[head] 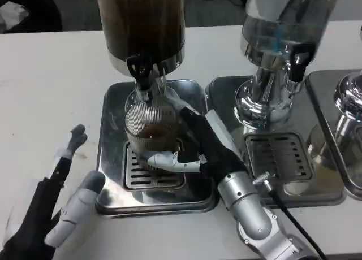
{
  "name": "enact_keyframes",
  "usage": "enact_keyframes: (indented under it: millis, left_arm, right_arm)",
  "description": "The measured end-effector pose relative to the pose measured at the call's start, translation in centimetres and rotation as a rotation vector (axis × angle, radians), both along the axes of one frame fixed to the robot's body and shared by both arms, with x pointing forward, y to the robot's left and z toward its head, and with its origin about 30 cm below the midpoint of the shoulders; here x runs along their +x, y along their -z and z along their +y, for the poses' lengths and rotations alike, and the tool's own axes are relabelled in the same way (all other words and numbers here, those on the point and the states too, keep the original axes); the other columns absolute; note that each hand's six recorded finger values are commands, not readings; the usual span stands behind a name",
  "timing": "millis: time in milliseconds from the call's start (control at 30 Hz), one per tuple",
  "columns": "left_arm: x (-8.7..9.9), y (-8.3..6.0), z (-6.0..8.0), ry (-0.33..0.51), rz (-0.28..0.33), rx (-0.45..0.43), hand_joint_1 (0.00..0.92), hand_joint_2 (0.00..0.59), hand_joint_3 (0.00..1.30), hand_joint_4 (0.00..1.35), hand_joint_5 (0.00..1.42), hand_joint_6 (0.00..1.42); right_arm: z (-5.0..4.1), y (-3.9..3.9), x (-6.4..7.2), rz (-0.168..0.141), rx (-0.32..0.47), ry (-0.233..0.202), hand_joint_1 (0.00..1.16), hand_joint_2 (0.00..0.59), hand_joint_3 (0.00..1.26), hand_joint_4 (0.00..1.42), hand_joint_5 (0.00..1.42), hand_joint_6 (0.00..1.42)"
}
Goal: Grasp the cup under the faucet to collect the drink, then remove the cup.
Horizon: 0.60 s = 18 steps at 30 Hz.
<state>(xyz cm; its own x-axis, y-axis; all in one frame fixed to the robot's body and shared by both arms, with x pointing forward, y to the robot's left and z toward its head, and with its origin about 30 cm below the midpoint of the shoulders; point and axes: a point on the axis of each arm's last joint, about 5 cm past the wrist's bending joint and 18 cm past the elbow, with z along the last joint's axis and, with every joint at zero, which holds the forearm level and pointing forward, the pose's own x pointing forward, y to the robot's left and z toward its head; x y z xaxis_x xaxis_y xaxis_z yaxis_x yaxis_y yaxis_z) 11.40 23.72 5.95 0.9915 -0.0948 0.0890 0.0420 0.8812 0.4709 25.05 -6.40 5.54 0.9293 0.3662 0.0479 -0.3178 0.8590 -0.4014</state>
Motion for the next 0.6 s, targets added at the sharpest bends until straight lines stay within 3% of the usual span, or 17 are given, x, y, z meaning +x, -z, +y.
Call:
enact_keyframes:
  millis: [333, 600]
  left_arm:
    - [-0.43, 0.00, -0.20, -0.002, 0.001, -0.007, 0.000, 0.154, 0.00, 0.00, 0.00, 0.00]
    - [-0.49, -0.02, -0.35, 0.000, -0.001, -0.011, 0.000, 0.154, 0.00, 0.00, 0.00, 0.00]
  right_arm:
    - [0.52, 0.10, -0.04, -0.001, 0.014, 0.046, 1.02, 0.204, 0.45, 0.48, 0.41, 0.41]
    - [0.63, 0.06, 0.07, -0.004, 0.026, 0.070, 1.05, 0.179, 0.55, 0.56, 0.52, 0.51]
